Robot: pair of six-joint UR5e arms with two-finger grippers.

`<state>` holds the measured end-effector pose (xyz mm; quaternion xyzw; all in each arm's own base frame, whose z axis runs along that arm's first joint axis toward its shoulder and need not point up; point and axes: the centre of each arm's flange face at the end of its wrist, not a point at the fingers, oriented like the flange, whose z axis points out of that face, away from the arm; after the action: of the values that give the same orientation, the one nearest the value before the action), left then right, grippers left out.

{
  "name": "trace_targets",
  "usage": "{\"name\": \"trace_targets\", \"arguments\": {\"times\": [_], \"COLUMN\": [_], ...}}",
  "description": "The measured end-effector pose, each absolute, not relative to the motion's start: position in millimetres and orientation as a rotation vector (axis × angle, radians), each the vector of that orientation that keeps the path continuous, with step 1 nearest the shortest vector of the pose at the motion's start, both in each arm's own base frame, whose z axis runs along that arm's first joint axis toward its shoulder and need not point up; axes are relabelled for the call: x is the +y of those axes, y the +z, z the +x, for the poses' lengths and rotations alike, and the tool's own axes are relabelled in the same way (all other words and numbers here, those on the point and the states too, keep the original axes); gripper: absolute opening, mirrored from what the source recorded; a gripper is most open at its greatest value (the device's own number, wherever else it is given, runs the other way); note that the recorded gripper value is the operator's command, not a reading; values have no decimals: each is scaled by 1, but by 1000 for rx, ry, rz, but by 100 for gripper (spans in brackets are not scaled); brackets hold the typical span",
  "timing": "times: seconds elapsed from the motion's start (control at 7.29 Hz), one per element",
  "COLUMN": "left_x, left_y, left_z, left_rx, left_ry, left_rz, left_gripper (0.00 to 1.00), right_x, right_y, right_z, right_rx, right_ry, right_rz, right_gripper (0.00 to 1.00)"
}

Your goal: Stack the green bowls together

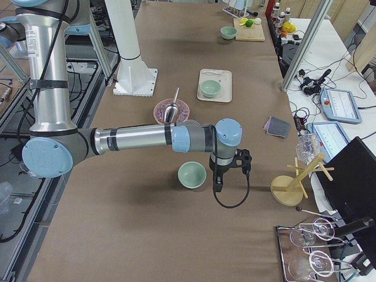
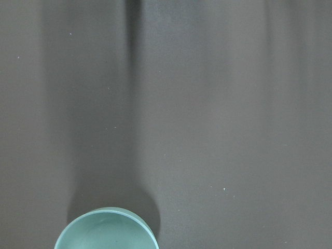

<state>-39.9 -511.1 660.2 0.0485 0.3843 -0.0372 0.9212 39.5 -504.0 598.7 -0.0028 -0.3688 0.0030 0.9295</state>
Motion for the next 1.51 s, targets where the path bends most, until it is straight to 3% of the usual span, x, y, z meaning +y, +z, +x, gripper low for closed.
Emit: {"name": "trace_targets", "arguments": {"times": [0.82,1.51], "left_x": [-522,-612], "left_y": [614,605], "left_z": [-13,38], "left_rx": [856,862], "left_ry": [16,55], "left_rz": [173,173], "left_gripper": [98,98], "right_x": [-508,-519], "right_y": [584,570], "right_z": [32,17], "right_rx": [-763,-766], "right_ry": [-37,-83], "right_rz": [61,113], "right_gripper": [100,100]}}
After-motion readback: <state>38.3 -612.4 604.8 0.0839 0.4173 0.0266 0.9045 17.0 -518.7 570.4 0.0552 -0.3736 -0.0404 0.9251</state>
